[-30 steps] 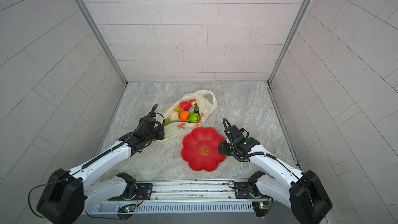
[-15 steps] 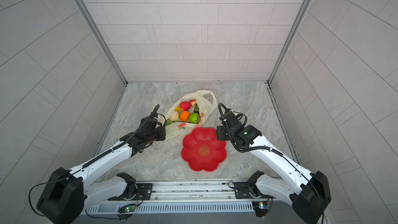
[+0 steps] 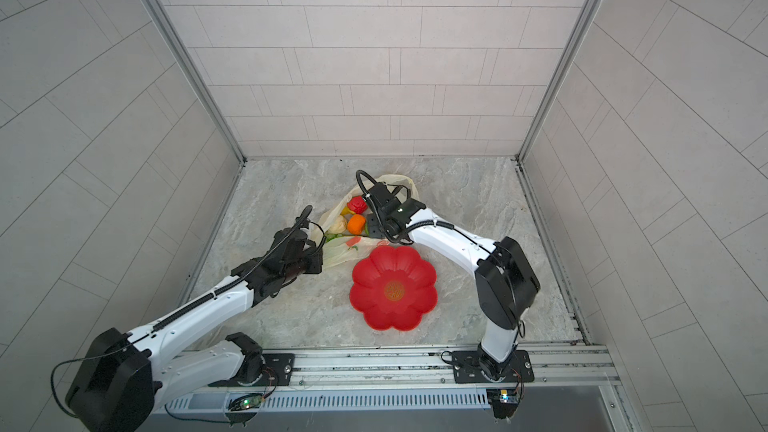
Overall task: Take fruits out of the plastic bag
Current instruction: Pick up the fruit from the plastic bag, then place the fruit on the plate.
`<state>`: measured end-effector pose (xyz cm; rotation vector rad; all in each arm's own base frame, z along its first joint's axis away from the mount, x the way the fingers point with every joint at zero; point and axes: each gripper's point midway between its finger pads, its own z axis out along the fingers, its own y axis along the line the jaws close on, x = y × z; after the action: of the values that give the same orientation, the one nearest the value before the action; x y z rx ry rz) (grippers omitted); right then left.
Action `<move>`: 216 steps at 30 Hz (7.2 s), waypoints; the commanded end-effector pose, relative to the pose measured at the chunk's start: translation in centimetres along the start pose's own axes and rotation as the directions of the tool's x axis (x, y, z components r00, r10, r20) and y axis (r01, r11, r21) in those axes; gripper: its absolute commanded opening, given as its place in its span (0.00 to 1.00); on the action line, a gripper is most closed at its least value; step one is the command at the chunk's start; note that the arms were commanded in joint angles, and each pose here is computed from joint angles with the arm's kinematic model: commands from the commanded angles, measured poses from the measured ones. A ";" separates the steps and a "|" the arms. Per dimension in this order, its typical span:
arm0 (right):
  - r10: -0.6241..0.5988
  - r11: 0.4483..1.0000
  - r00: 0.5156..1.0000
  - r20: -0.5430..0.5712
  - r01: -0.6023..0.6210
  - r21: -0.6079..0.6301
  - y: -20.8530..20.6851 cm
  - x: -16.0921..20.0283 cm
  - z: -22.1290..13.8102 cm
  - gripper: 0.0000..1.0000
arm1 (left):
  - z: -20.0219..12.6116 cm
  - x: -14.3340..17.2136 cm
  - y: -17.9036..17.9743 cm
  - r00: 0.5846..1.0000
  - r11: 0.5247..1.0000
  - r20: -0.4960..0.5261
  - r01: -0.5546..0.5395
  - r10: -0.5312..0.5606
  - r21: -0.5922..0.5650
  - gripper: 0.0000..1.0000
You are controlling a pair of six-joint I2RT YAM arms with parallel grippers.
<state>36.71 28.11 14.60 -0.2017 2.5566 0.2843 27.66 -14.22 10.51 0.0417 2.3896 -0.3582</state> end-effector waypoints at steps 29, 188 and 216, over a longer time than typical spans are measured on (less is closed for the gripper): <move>0.151 0.952 0.989 0.003 -0.146 0.268 -1.0 -1.0 8.3 0.56 | -0.9 -0.4 0.6 1.000 1.000 0.030 -0.005 0.006 -0.029 0.00; 0.661 0.699 0.747 -0.072 -0.649 -0.301 -4.1 18.1 2.4 0.66 | -0.2 -0.3 1.1 0.999 0.997 0.013 -0.037 0.038 -0.067 0.00; 0.684 0.650 0.712 -0.159 -0.693 -0.311 -2.6 19.0 4.0 0.64 | 0.0 -0.3 1.1 0.999 0.997 0.009 -0.040 0.041 -0.070 0.00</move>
<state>25.39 27.51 4.94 0.5910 2.3283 1.2171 27.80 -13.21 10.06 0.0480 2.3956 -0.2716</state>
